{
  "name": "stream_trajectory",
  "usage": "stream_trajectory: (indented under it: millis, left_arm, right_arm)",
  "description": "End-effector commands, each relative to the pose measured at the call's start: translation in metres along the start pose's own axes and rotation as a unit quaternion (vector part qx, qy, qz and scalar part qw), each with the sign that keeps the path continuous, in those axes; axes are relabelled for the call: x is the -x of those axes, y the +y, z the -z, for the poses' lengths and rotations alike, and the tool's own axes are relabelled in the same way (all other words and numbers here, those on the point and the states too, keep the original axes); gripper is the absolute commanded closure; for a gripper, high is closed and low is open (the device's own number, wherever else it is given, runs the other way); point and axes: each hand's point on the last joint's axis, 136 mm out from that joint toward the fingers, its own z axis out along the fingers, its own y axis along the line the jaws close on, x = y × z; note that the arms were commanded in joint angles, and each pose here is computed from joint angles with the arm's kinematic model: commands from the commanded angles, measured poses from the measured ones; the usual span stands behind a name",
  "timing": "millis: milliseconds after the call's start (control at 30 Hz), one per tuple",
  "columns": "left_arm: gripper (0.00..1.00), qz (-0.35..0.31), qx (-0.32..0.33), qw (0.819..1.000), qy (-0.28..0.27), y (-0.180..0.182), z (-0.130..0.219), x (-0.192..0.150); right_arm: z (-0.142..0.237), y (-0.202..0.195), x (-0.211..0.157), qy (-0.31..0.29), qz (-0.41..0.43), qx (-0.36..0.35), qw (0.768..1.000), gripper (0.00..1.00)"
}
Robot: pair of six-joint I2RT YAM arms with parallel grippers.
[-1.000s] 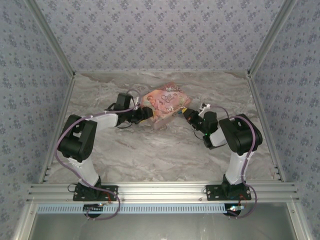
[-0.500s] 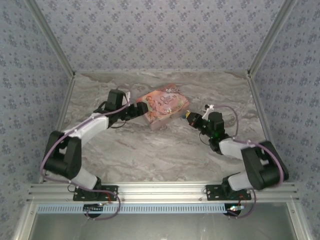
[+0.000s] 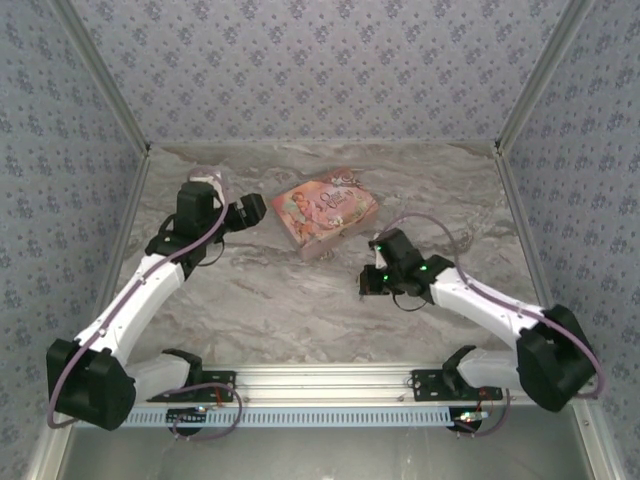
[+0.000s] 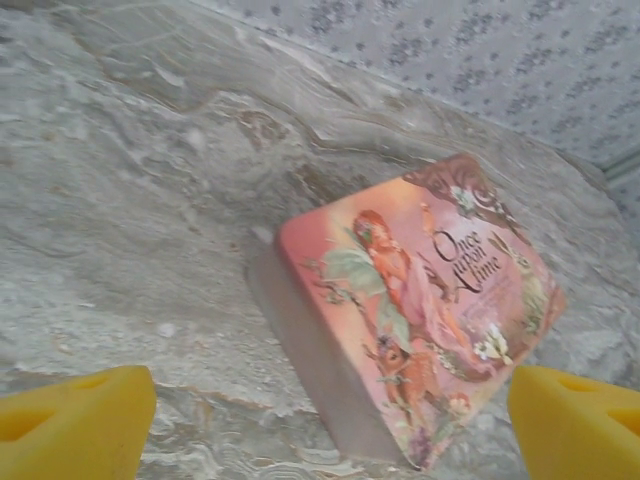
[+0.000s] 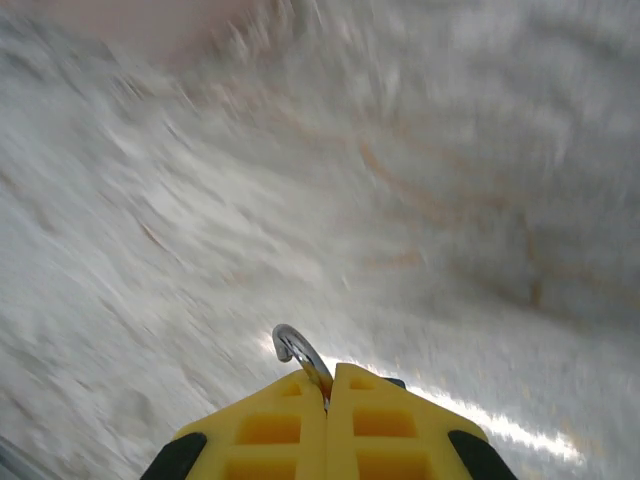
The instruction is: Unlock a padlock with a key
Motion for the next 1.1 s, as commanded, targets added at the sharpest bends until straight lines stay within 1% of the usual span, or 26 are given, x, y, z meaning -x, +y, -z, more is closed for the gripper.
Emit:
stream_trajectory:
  millis: [0,100,133,233,300,333,367,433,533,633,700,800,833,900,933,967,1067]
  left_arm:
    - [0.09,-0.014,0.042,0.999,-0.004,0.018,0.007,-0.002]
    - [0.08,-0.016,0.043,0.999,0.000,0.019,0.009,-0.004]
    - [0.08,-0.017,0.044,0.999,0.001,0.020,0.010,-0.004]
    - [0.08,-0.020,0.048,0.999,0.004,0.022,0.013,-0.005]
    - [0.07,-0.022,0.051,0.998,-0.001,0.024,0.017,-0.003]
    - [0.07,-0.021,0.053,0.998,-0.004,0.025,0.019,-0.002]
    - [0.07,-0.021,0.055,0.998,-0.009,0.027,0.022,0.000]
    - [0.07,-0.021,0.063,0.998,-0.021,0.031,0.029,0.005]
    - [0.06,-0.023,0.089,0.994,-0.054,0.043,0.041,0.013]
    - [0.04,-0.033,0.131,0.986,-0.100,0.059,0.056,0.021]
    - [0.01,-0.049,0.169,0.975,-0.137,0.076,0.064,0.024]
    - [0.01,-0.051,0.235,0.952,-0.191,0.110,0.070,0.019]
    - [0.01,-0.058,0.251,0.944,-0.206,0.120,0.071,0.016]
    - [0.01,-0.078,0.266,0.933,-0.228,0.133,0.071,0.009]
    - [0.00,-0.076,0.273,0.930,-0.234,0.139,0.071,0.007]
    - [0.01,-0.072,0.278,0.929,-0.235,0.146,0.071,0.005]
    - [0.00,-0.065,0.299,0.928,-0.214,0.166,0.066,-0.001]
  right_arm:
    - [-0.011,-0.023,-0.039,0.090,0.012,-0.078,0.993,1.00]
    - [-0.023,-0.017,-0.037,0.092,0.009,-0.072,0.993,1.00]
    - [-0.026,-0.015,-0.036,0.091,0.009,-0.070,0.993,0.97]
    - [-0.024,-0.012,-0.027,0.076,0.014,-0.070,0.995,0.78]
    - [-0.014,-0.010,-0.017,0.051,0.024,-0.071,0.996,0.64]
    - [-0.008,-0.010,-0.012,0.036,0.028,-0.072,0.996,0.58]
    - [-0.001,-0.011,-0.006,0.018,0.031,-0.074,0.997,0.52]
    - [0.016,-0.014,0.007,-0.021,0.033,-0.077,0.996,0.44]
    - [0.047,-0.028,0.033,-0.098,0.021,-0.096,0.990,0.32]
    - [0.082,-0.051,0.054,-0.180,0.017,-0.136,0.974,0.12]
    - [0.102,-0.071,0.067,-0.240,0.014,-0.166,0.956,0.01]
    - [0.115,-0.098,0.079,-0.298,0.046,-0.203,0.932,0.00]
    - [0.117,-0.108,0.084,-0.320,0.062,-0.221,0.919,0.00]
    - [0.115,-0.124,0.091,-0.350,0.094,-0.245,0.899,0.00]
    - [0.114,-0.132,0.095,-0.361,0.097,-0.253,0.892,0.00]
    - [0.111,-0.142,0.098,-0.365,0.090,-0.258,0.890,0.00]
    - [0.108,-0.166,0.112,-0.363,0.068,-0.266,0.890,0.00]
